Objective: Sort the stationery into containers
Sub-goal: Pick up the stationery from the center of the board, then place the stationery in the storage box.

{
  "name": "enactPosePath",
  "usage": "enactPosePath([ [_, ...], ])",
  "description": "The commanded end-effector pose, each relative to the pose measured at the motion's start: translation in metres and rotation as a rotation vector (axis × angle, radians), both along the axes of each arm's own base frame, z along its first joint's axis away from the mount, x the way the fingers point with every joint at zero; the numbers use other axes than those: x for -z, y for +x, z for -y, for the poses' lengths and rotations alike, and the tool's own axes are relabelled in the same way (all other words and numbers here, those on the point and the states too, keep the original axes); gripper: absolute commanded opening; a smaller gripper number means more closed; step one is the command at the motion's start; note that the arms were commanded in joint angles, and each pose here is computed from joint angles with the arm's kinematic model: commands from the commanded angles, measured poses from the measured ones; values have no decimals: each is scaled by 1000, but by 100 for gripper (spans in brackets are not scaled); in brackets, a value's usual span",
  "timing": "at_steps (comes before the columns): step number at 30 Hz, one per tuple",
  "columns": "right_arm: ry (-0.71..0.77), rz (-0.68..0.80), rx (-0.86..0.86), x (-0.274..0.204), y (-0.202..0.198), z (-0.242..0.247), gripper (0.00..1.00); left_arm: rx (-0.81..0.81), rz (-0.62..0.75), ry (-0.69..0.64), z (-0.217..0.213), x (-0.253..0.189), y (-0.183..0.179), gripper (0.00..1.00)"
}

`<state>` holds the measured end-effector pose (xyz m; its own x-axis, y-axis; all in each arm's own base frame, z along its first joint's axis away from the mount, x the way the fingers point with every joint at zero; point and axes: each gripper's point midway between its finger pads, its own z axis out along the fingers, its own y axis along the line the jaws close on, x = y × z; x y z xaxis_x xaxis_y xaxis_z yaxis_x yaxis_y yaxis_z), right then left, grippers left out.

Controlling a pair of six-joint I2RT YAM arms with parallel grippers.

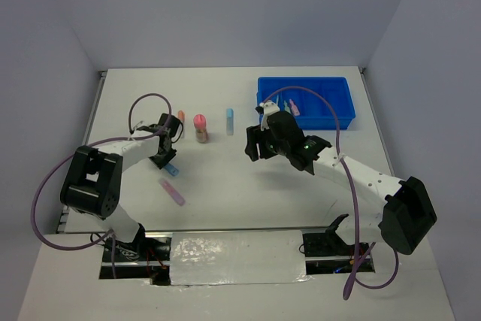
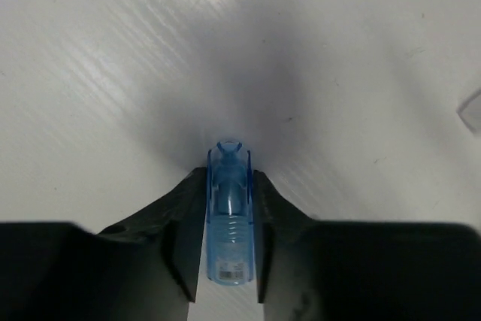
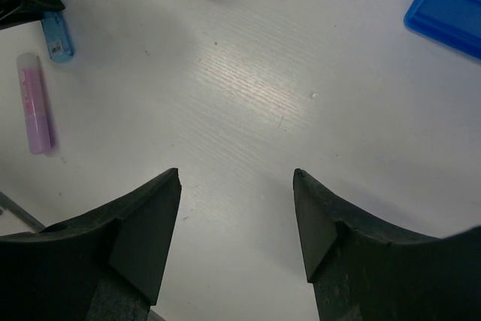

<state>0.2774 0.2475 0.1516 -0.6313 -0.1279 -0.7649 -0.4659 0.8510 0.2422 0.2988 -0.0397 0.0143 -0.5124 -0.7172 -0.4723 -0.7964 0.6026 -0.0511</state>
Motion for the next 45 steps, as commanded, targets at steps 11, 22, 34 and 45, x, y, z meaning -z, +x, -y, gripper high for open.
enactPosePath([
  [11,344,3,-187,-17,-21,-62,68,155,229,-253,46,-31,10,0],
  [22,603,0,-183,-38,-23,-130,52,333,541,-395,103,-130,-13,0],
  [34,625,-28,-330,-44,-42,-183,52,398,624,-452,112,-160,-24,0],
  [45,570,-86,-337,-24,-41,-201,31,432,662,-499,119,-174,-28,5],
])
